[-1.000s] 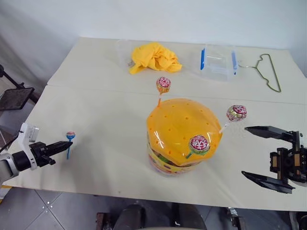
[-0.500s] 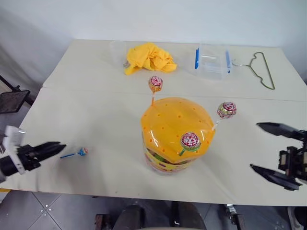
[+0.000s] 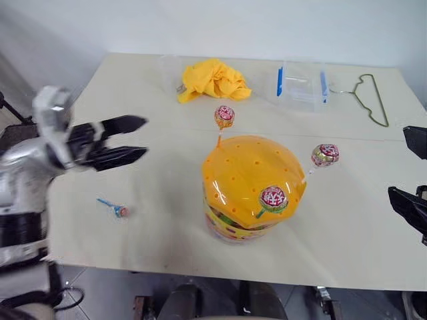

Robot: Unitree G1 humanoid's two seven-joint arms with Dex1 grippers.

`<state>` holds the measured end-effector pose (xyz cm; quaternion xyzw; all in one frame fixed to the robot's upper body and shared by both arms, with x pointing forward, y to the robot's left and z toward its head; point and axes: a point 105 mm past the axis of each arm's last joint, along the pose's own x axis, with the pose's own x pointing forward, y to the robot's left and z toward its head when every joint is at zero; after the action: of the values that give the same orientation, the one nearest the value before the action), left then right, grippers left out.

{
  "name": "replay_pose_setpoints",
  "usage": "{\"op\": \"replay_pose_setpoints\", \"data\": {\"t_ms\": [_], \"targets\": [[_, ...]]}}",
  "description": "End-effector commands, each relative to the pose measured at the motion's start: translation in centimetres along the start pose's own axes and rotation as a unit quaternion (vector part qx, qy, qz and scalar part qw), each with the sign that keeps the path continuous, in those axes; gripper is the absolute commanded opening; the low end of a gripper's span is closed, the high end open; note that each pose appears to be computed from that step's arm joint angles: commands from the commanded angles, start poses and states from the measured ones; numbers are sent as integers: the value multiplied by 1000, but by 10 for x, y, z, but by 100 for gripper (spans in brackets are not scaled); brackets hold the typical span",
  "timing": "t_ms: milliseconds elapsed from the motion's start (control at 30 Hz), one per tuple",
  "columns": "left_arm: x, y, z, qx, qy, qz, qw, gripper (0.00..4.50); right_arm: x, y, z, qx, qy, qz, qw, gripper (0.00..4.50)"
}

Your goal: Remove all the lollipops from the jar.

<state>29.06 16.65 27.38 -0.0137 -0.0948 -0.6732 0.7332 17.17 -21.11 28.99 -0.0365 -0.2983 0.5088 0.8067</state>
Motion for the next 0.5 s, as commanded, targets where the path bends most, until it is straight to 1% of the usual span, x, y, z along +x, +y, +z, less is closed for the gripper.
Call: {"op": "replay_pose_setpoints", "data": {"t_ms": [33,133,200,300,367,433,500], "targets": [[38,-4,15,17,-17,-59,998,448,11,9,11,-2,-14,15,1000,450],[59,-7,23,4,-48,-97,994,448,15,13,12,0,-9,17,1000,450],[68,-8,23,-10,-50,-110,993,448,16,14,11,1,-3,14,1000,450],[79,-8,18,-13,-42,-126,991,385,16,16,10,1,7,4,1000,450],[81,-9,15,-18,-40,-133,990,328,15,17,10,0,9,-1,1000,450],[83,-10,14,-23,-36,-137,990,257,14,18,10,2,11,-7,1000,450],[85,-7,10,-25,-24,-132,991,199,10,20,8,5,17,-14,1000,450]]}}
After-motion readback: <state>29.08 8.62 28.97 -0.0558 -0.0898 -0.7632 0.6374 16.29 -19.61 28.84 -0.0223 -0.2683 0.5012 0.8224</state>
